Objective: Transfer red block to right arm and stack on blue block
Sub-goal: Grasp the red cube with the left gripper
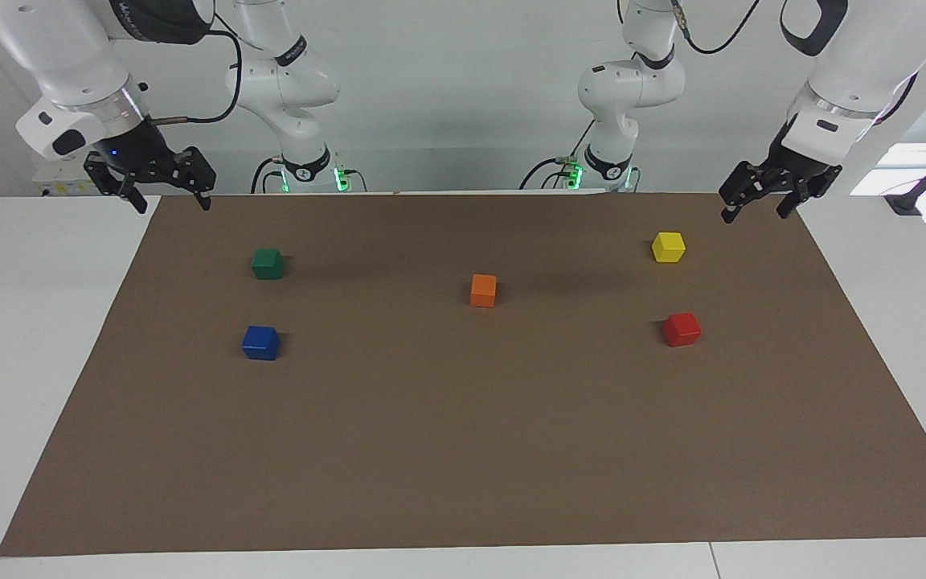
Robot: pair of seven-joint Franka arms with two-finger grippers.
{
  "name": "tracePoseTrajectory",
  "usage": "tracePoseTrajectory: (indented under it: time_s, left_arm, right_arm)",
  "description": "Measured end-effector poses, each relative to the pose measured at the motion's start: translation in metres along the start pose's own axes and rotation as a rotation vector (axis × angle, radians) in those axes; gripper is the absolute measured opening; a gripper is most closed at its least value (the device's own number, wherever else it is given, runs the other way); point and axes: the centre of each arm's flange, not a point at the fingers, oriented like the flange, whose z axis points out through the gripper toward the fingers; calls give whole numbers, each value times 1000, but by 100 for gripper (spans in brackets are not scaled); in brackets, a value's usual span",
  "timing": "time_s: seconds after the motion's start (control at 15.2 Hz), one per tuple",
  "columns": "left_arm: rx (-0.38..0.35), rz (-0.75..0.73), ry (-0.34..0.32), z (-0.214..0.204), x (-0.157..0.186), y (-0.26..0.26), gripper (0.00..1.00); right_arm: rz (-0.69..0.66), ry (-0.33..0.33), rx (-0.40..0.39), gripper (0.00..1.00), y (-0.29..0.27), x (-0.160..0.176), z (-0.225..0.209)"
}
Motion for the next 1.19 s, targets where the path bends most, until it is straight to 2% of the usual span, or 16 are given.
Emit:
tracePoseTrajectory:
  time_s: [0.4, 0.53, 0.66, 0.99, 1.19]
  left_arm:
    - [0, -20, -1, 6, 2, -14, 100]
    - [0, -36, 35, 26, 5, -21, 100]
    - [0, -38, 90, 60, 8, -23, 100]
    - [-5, -34, 37, 163, 23, -21, 100]
    - [-10, -44, 49, 230, 31, -24, 100]
  right_arm:
    - [0, 0, 0, 100, 0, 0, 0]
    - [0, 0, 0, 100, 0, 0, 0]
    - [0, 0, 0, 100, 0, 0, 0]
    - [-8, 0, 4, 100, 1, 0, 0]
    - [-6, -10, 61, 100, 1, -1, 9]
